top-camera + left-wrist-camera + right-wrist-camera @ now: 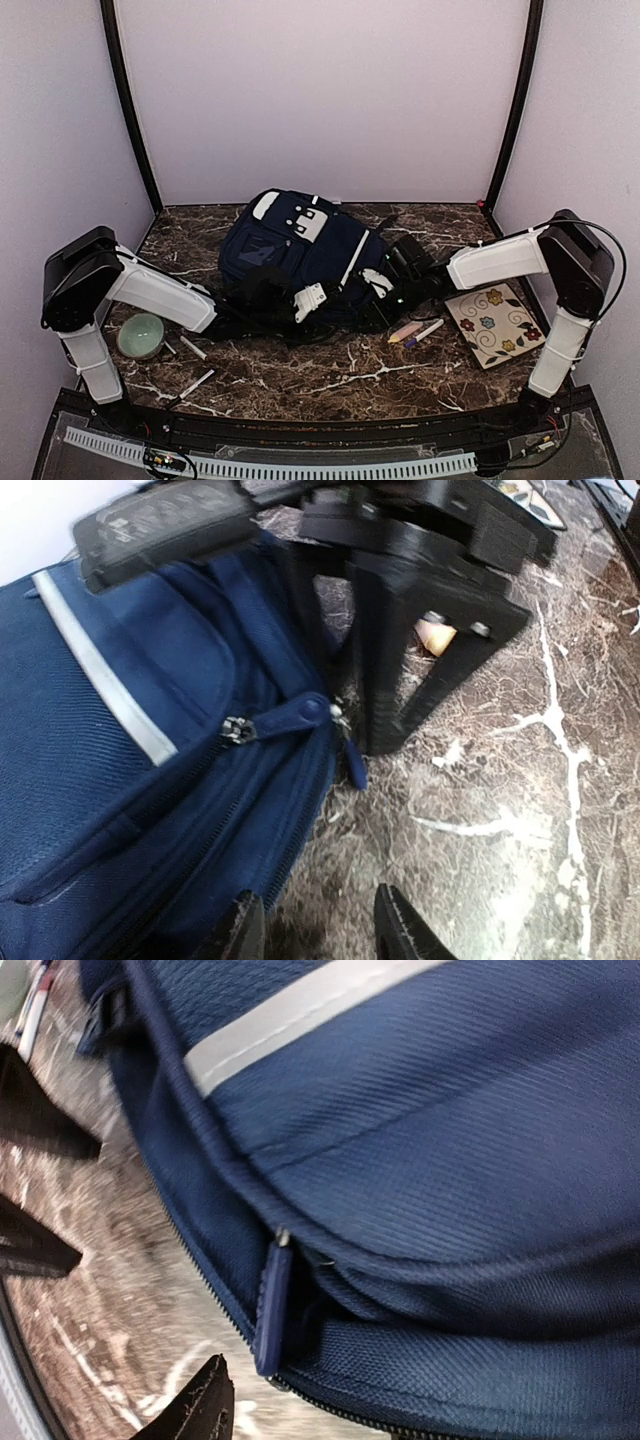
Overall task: Pack the student bag
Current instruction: Move the student bag to the center of the board, then pick up the largest pocket of the bag from the second largest pocket of the bag.
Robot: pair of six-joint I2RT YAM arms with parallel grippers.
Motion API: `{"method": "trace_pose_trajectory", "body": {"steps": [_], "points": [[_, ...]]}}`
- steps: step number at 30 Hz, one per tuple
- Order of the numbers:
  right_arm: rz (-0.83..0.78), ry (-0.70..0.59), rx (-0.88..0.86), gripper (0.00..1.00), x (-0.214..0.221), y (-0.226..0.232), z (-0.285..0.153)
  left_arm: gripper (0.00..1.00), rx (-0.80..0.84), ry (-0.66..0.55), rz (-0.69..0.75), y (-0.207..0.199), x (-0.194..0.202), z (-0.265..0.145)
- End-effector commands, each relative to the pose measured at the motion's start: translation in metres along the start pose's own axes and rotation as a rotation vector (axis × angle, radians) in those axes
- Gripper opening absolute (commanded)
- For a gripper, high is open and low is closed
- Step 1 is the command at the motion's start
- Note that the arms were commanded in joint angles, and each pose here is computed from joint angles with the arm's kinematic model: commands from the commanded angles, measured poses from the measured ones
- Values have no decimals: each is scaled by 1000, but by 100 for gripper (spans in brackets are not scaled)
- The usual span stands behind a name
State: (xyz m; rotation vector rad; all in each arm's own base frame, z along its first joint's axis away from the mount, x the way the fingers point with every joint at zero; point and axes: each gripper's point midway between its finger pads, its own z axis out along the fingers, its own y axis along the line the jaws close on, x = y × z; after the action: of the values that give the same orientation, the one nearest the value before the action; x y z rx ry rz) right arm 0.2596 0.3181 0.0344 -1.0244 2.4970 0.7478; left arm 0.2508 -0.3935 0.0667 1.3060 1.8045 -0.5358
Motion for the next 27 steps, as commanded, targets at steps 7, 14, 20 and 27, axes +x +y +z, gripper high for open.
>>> {"method": "trace_pose_trajectory", "body": {"steps": [7,14,20,27], "points": [[-29,-170,62,53,-33,-35,-35,40,-15,49,118,10,-5,38],[-41,-177,82,53,-30,-34,-49,31,-38,71,141,18,-6,60],[-37,-188,96,53,-27,-39,-56,17,-73,58,134,26,-12,64],[-50,-176,25,52,-22,-28,-56,32,-1,-28,144,11,-38,30]]}}
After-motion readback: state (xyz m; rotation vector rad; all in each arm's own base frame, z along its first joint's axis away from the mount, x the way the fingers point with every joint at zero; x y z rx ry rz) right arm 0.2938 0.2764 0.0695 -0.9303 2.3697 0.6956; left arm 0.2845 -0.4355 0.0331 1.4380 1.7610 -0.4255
